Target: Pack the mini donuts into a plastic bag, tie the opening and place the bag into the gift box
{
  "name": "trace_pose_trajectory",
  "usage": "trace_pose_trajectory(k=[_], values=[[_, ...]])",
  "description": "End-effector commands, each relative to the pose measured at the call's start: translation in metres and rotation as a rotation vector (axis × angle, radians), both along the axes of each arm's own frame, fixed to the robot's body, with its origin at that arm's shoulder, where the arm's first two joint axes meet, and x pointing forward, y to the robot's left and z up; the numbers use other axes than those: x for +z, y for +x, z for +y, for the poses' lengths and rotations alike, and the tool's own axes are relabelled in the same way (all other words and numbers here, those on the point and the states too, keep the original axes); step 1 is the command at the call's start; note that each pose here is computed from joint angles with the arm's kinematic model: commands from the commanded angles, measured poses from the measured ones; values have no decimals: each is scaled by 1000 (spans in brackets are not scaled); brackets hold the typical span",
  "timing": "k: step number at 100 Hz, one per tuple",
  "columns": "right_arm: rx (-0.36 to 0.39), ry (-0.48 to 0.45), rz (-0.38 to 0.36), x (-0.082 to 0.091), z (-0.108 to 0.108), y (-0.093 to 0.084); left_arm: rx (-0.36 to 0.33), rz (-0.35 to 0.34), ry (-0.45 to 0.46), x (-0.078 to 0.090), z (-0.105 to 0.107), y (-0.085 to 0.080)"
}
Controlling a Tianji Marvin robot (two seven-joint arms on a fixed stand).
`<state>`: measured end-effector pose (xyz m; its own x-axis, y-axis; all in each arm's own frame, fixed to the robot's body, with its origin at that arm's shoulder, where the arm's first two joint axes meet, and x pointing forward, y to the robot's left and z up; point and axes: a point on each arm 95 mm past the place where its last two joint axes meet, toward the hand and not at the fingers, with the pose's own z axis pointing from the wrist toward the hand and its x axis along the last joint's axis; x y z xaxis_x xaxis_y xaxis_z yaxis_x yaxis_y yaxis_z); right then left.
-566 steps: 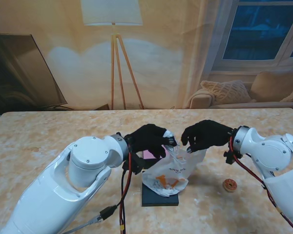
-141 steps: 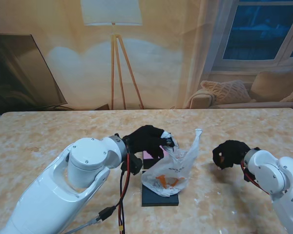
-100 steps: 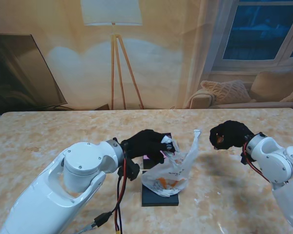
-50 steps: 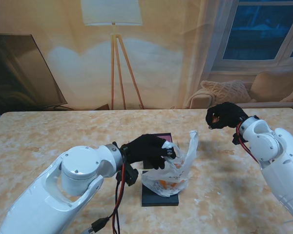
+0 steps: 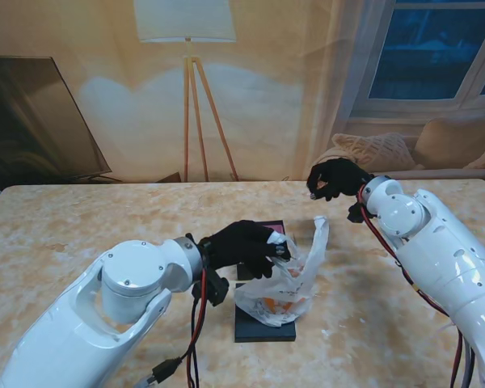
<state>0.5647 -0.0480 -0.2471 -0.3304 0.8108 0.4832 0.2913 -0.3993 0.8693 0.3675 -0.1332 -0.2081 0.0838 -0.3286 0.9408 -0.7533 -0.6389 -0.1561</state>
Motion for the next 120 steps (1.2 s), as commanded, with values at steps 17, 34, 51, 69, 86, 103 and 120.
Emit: trace_pose_trajectory(k=[17, 34, 51, 69, 86, 103, 120], values=[[99, 41, 89, -14, 16, -15, -3, -3, -5, 3, -1, 0], [172, 49, 106, -10, 12, -39, 15, -9, -2, 5, -2, 4], [229, 58, 119, -6, 10, -60, 34, -11, 6, 6, -5, 7], [298, 30, 137, -1, 11, -76, 50, -11, 13, 8, -7, 12], [356, 29, 144, 3, 16, -85, 62, -11, 18, 8, -8, 16], [425, 13, 176, 7, 23, -92, 74, -11, 23, 8, -8, 18], [475, -21, 209, 8, 29, -99, 82, -14, 25, 9, -8, 19]])
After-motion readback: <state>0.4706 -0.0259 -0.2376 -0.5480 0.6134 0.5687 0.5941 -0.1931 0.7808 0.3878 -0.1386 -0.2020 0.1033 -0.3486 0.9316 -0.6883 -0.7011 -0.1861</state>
